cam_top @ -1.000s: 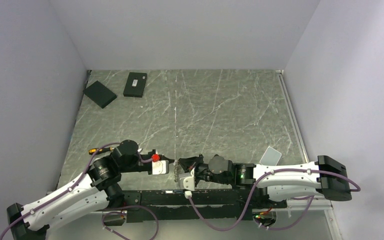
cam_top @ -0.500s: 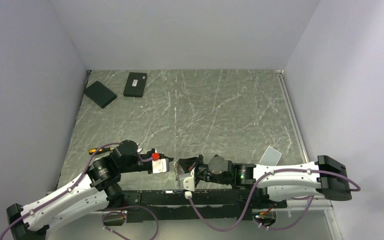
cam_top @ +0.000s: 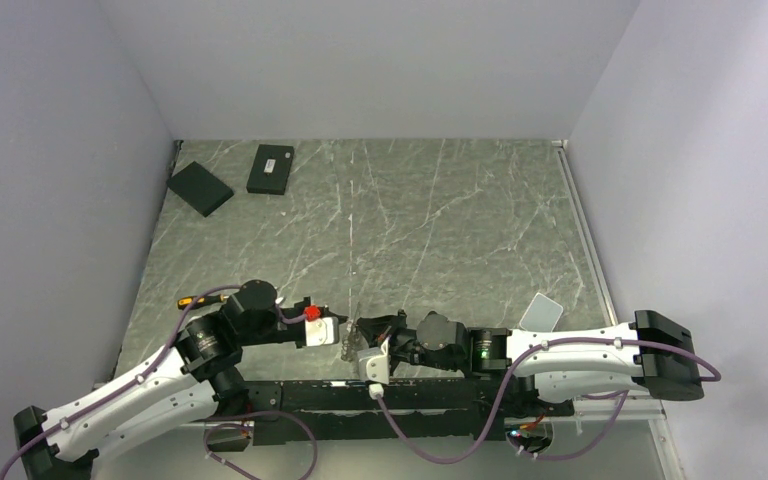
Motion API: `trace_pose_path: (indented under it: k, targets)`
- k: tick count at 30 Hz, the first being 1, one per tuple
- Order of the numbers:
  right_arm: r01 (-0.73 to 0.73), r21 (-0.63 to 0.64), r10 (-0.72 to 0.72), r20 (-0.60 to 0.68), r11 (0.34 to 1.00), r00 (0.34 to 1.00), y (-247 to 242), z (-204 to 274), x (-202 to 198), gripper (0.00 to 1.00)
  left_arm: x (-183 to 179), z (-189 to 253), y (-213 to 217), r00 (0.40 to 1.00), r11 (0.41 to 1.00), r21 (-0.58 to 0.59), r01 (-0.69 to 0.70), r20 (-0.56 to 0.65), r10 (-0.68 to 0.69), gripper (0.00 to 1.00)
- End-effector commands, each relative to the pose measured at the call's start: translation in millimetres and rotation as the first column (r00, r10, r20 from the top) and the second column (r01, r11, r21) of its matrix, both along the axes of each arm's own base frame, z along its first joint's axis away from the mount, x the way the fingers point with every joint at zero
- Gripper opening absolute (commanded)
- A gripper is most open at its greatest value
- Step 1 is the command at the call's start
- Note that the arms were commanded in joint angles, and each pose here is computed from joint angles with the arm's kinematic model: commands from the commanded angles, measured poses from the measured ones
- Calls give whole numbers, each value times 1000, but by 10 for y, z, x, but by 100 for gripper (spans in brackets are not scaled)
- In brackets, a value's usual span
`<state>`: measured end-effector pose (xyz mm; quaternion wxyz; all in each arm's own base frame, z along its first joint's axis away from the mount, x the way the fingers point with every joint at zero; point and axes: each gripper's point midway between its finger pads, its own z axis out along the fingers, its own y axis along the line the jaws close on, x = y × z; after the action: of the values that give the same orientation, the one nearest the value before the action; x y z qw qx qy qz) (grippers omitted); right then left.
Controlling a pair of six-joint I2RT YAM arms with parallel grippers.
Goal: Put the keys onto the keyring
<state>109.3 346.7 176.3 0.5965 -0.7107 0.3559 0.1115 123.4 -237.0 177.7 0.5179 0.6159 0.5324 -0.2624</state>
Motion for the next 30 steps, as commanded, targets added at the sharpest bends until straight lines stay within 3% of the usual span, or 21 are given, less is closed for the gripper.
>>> trace_pose_path:
  k: [1, 30]
  targets:
    - [1, 66, -1, 11, 998, 1000, 27, 217, -14, 0, 38, 78, -21, 1000, 1000, -22, -17, 5, 17, 0]
    - [2, 71, -3, 16, 997, 1000, 60, 240, -10, 0, 83, 55, -33, 999, 999, -17, -44, -14, 44, 0]
